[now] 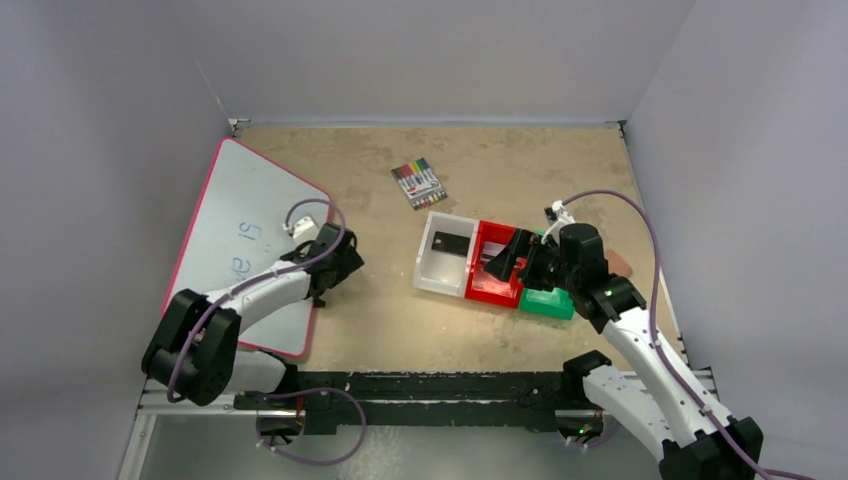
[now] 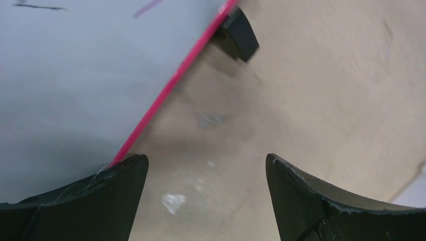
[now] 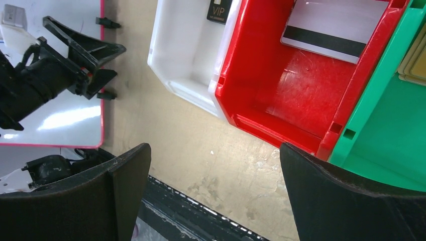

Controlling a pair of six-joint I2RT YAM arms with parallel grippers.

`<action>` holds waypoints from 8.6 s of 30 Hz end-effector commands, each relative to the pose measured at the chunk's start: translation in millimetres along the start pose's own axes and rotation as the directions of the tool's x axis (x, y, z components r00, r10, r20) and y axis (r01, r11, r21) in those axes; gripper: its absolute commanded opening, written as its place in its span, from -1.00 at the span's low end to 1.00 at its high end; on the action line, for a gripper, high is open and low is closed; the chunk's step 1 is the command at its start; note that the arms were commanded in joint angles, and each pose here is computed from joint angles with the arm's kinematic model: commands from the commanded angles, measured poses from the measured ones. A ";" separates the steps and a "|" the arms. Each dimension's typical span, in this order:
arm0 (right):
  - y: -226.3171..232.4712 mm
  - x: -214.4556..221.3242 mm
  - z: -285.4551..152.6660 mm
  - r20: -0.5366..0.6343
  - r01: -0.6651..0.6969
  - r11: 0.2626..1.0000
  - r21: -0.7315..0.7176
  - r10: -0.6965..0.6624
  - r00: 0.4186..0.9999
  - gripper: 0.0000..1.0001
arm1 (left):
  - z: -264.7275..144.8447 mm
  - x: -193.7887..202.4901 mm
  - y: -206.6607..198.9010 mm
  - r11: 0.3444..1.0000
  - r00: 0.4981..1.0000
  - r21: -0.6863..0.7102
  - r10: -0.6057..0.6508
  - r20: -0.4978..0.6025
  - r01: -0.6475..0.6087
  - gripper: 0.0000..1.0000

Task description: Take the credit cards out of the card holder

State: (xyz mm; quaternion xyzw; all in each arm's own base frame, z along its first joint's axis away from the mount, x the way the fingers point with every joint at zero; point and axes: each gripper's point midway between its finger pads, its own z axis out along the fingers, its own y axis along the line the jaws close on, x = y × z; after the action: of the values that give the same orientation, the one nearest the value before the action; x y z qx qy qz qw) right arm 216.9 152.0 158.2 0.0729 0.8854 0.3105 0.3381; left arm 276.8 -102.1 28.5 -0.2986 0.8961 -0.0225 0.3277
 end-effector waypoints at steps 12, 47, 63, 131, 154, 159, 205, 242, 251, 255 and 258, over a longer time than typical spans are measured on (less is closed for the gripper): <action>9.2 -11.8 -10.0 0.034 0.018 1.000 -0.007 -0.018 0.999 1.00 | 24.6 -84.1 105.6 0.941 0.990 -0.320 -0.075 0.116 0.109 0.85; -33.6 -34.8 41.9 -0.020 0.020 0.964 0.266 -0.015 1.000 1.00 | 29.1 -123.2 -25.7 0.980 0.999 0.197 0.008 0.032 -0.014 0.74; -26.6 -61.8 131.8 -0.123 0.180 0.920 0.347 -0.145 0.982 1.00 | -56.7 -91.8 -26.1 0.953 0.993 0.282 0.096 0.066 -0.111 0.74; -204.4 -128.8 -53.1 0.549 -0.515 0.401 0.757 0.037 0.835 1.00 | -112.5 -112.0 25.7 0.968 0.963 0.196 0.106 0.249 -0.157 0.94; -315.7 -65.1 6.2 0.454 -0.599 0.382 0.704 0.406 0.793 0.64 | -97.8 -105.6 28.2 0.973 0.968 0.155 0.138 0.212 -0.173 0.91; -288.3 -61.2 25.2 0.389 -0.561 0.564 0.605 0.405 0.827 0.39 | -96.1 -105.1 29.5 0.974 0.968 0.145 0.140 0.208 -0.172 0.90; -71.4 71.5 45.3 -0.110 -0.148 0.923 0.356 0.199 0.974 0.26 | -95.6 -95.0 17.9 0.956 0.972 0.217 0.159 0.174 -0.196 0.88; -17.9 106.6 59.7 0.002 -0.202 0.922 0.329 0.213 0.977 0.33 | -143.7 107.8 -115.8 0.777 0.936 0.540 0.346 0.062 -0.323 0.43; -19.9 118.4 62.1 -0.029 -0.211 0.933 0.292 0.229 0.973 0.14 | -141.1 146.6 -148.3 0.742 0.884 0.508 0.459 0.089 -0.437 0.41; -26.3 128.7 62.4 -0.051 -0.223 0.931 0.291 0.247 0.968 0.09 | -131.8 156.2 -148.3 0.743 0.870 0.484 0.487 0.080 -0.461 0.34; -27.8 131.4 62.2 -0.051 -0.237 0.931 0.277 0.260 0.964 0.08 | -122.5 161.9 -144.4 0.745 0.850 0.444 0.522 0.075 -0.497 0.29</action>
State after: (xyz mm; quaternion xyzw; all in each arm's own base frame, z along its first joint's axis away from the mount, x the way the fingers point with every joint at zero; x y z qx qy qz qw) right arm 158.7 201.0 29.5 0.2000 0.9267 0.2052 0.2430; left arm 171.4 -318.6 60.4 0.0455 0.9257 -0.1547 0.3423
